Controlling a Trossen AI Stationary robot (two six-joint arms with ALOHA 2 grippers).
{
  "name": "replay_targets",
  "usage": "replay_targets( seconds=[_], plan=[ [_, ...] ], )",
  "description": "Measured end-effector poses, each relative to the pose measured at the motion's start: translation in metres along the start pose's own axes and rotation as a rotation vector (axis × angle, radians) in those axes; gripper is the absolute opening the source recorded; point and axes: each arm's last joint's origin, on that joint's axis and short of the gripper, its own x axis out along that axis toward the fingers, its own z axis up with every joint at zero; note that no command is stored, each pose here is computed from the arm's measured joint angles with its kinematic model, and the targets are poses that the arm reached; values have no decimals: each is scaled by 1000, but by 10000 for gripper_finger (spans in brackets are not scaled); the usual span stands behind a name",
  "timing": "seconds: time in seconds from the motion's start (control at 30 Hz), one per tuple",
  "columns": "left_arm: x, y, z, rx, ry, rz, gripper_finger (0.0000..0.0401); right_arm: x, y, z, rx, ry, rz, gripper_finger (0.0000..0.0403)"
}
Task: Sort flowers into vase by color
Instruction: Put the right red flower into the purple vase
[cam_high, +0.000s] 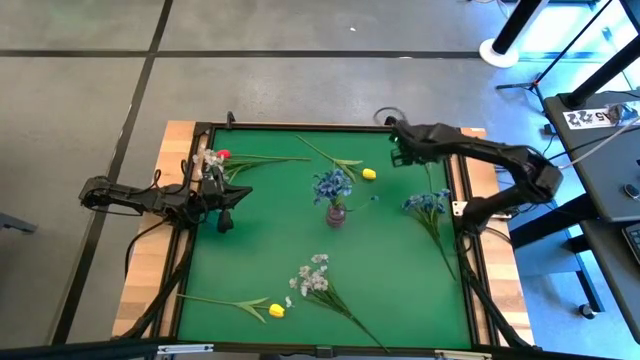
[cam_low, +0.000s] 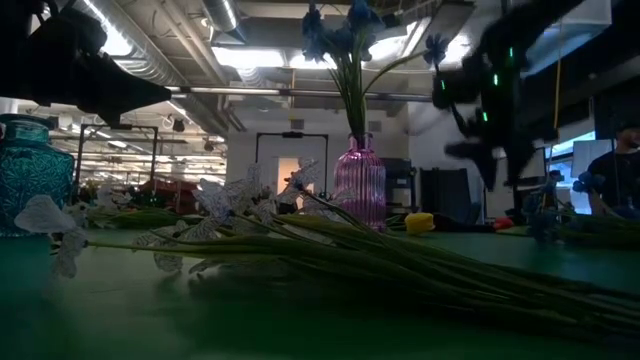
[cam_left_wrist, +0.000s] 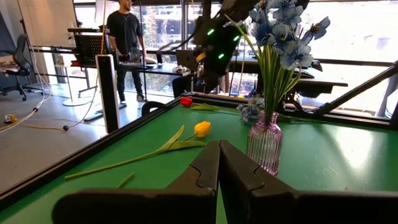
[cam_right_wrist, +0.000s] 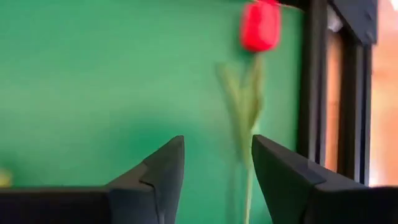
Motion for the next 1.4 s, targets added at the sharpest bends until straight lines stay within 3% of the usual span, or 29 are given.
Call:
replay_targets(
  seconds=[0.27,0.53,0.7,0.77,0.87,0.93,1.03,1.23,1.4],
  plan=[
    [0,0,0,0,0,0,4,57,-14,3,137,62,-107,164],
    [0,0,0,0,0,0,4,87,-15,-20,52,168,-206,122],
    [0,0,0,0,0,0,4,85,-9,-31,-42,174,-185,48],
    [0,0,0,0,0,-1,4,76,-4,-33,-94,161,-155,15],
    [0,0,0,0,0,-1,4,56,4,-37,-160,169,-80,17],
    [0,0,0,0,0,0,4,34,13,-34,-185,85,-14,17],
    [0,0,0,0,0,-1,4,-2,23,-37,-240,-73,67,6],
    [0,0,0,0,0,0,4,-91,39,-55,-219,-504,453,9],
    [0,0,0,0,0,-1,4,-151,49,-90,-233,-803,714,5]
  ],
)
